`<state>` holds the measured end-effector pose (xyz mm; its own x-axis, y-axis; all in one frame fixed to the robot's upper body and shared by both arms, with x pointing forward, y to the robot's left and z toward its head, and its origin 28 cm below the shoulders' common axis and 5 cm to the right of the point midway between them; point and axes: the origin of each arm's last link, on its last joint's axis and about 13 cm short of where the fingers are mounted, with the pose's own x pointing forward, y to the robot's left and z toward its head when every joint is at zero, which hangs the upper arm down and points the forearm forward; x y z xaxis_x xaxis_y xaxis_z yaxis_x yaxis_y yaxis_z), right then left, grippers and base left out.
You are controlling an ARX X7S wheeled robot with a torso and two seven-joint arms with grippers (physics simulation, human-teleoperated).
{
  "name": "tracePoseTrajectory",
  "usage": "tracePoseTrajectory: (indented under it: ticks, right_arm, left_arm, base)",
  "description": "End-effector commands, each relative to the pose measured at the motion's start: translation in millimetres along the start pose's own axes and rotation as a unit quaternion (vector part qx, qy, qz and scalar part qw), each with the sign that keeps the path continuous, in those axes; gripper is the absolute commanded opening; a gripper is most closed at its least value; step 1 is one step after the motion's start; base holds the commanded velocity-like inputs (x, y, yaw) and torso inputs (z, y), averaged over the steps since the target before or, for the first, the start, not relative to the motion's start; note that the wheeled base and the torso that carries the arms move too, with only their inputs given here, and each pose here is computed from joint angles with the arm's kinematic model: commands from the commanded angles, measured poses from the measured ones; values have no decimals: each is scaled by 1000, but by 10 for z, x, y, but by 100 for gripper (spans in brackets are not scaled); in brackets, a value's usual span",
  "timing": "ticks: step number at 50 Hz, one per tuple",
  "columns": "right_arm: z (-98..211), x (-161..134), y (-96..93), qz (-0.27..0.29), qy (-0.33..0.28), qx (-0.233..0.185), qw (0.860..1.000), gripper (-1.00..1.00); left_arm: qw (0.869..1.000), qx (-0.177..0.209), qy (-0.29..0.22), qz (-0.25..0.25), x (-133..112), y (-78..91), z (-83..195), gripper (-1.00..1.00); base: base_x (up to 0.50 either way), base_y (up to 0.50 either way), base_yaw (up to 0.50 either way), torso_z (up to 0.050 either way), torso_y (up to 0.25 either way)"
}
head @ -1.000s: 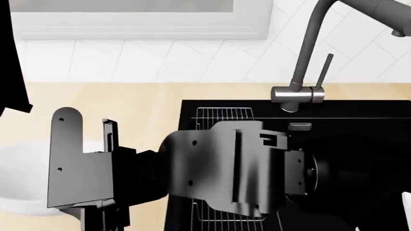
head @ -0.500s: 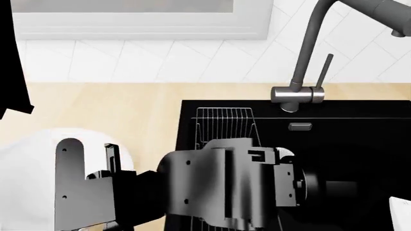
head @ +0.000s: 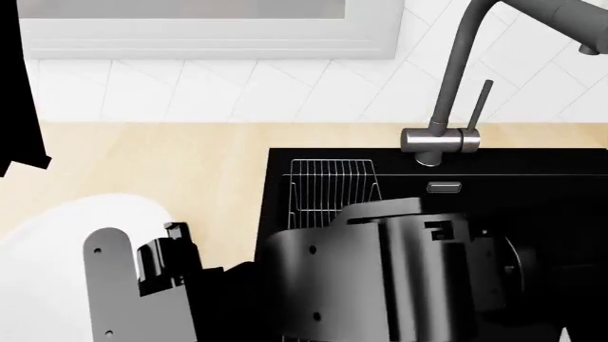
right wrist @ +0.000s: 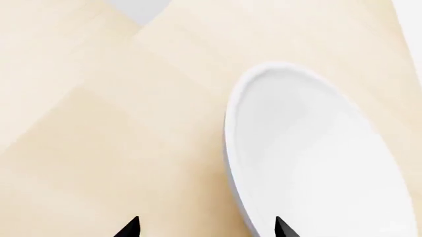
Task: Pick the cup and bowl from the sink and place them on the counter for drying.
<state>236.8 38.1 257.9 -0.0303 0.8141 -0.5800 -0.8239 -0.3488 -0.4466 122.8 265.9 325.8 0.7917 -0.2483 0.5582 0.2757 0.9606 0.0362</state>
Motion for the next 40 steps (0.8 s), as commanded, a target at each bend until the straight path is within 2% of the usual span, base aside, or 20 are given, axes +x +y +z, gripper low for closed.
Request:
tracePoseTrajectory:
  ticks: [1,6,14,24,36,40]
  right_arm:
    - [155,-267,70,-2,1,-25,1000,100]
    - [133,-422,85,-23,-4,-25,999,100]
    - [120,-736,148,-94,-36,-41,994,100]
    - [-24,-1082,303,-179,-45,-15,983,100]
    - [-251,-1489,656,-295,-40,39,954,100]
    - [-343,-1619,750,-339,-32,60,939,100]
  left_arm:
    - [1000,0,0,0,-1,-2,2,100]
    - [1000,1,-1,2,4,3,9,100]
    - [1000,1,1,1,0,0,4,100]
    - [1000,3,1,0,3,-1,17,100]
    - [1000,6,1,-5,1,-6,27,100]
    - [1000,7,2,-5,2,-5,28,100]
  base:
    - [0,0,0,0,0]
    - [0,0,0,0,0]
    - [0,0,0,0,0]
    - [0,0,0,0,0]
    - [0,0,0,0,0]
    - [0,0,0,0,0]
